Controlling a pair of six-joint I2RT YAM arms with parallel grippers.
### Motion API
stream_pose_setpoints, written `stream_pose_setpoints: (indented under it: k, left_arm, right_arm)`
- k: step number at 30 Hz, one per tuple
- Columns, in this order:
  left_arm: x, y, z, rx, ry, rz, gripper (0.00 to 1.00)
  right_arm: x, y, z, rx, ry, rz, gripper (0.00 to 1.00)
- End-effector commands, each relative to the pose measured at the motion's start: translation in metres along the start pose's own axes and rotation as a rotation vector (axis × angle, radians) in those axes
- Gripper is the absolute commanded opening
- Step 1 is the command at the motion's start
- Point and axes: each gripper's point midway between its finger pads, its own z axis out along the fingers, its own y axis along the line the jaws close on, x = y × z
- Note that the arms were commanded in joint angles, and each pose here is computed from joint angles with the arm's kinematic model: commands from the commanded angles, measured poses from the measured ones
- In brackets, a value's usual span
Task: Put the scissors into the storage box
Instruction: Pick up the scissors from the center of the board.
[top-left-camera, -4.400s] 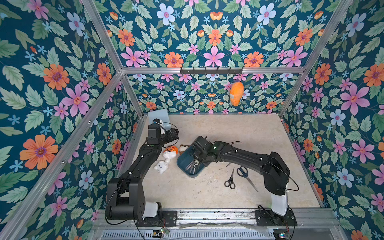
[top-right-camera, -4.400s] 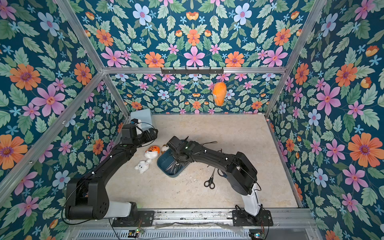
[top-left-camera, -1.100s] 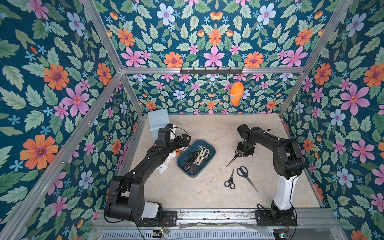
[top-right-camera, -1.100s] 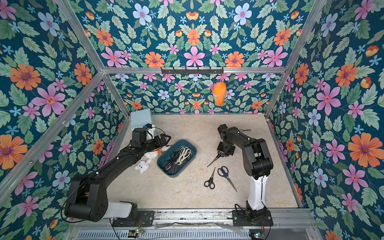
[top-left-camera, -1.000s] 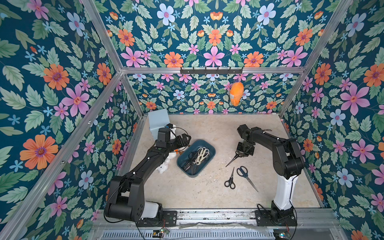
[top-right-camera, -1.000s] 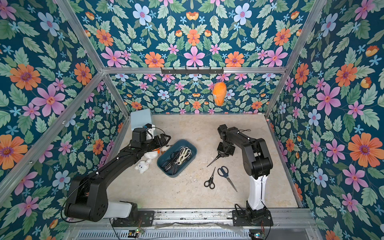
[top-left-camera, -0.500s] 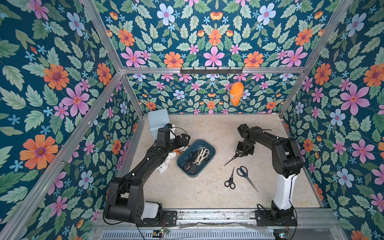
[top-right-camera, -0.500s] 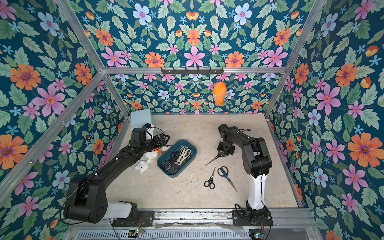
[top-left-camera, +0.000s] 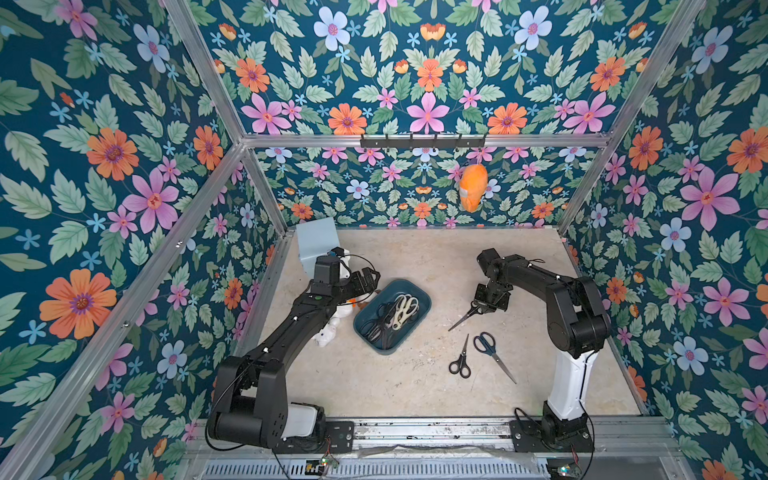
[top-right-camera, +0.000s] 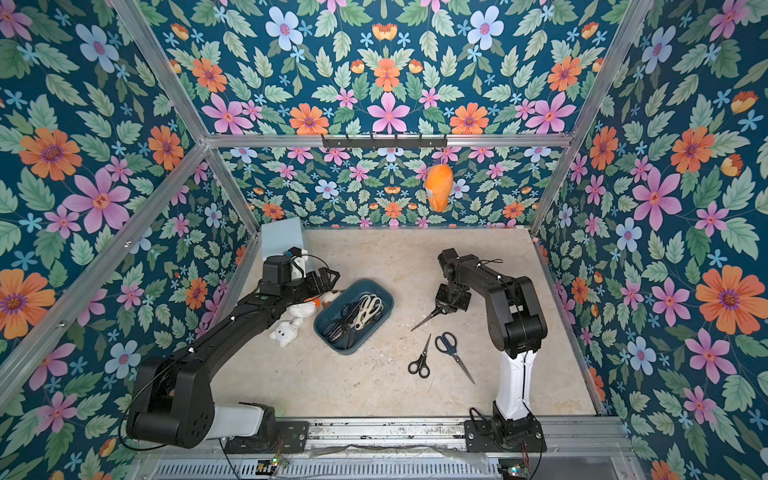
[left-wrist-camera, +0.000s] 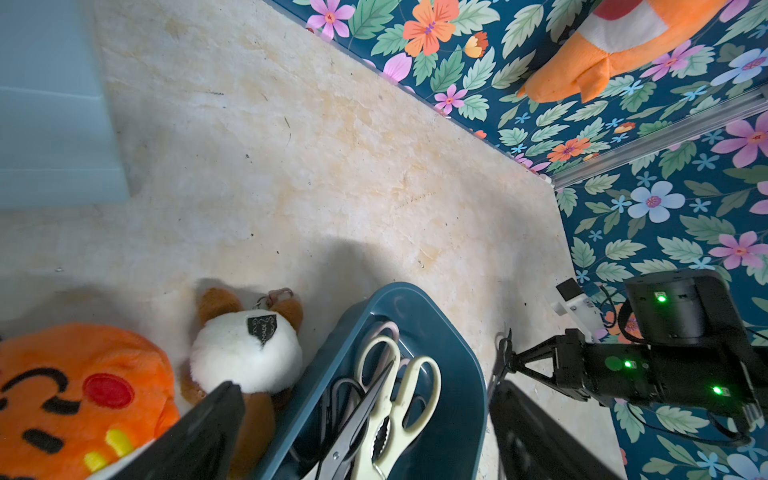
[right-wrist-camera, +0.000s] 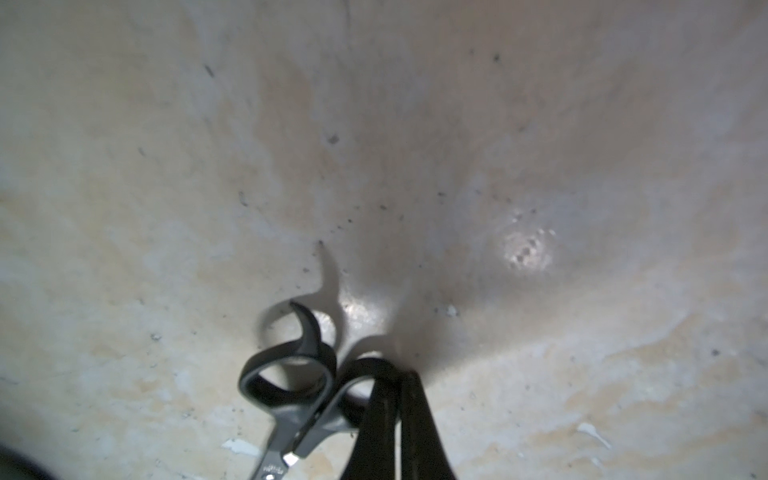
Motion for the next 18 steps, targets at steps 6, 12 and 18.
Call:
stream_pose_setpoints:
  k: [6, 12, 18]
  left_arm:
    - [-0.020, 0.008, 0.010, -0.047, -0.040, 0.072, 0.98]
    - [-0.035, 0.021, 0.018, -0.069, -0.047, 0.096, 0.98]
    - [-0.038, 0.047, 0.015, -0.115, -0.069, 0.075, 0.98]
  right_arm:
    - [-0.006, 0.006, -0.047, -0.045, -0.060, 0.005, 0.00]
    - [-0.003, 0.011, -0.072, -0.096, -0.073, 0.041, 0.00]
    - [0.019, 0.045, -0.098, -0.193, -0.101, 0.069, 0.00]
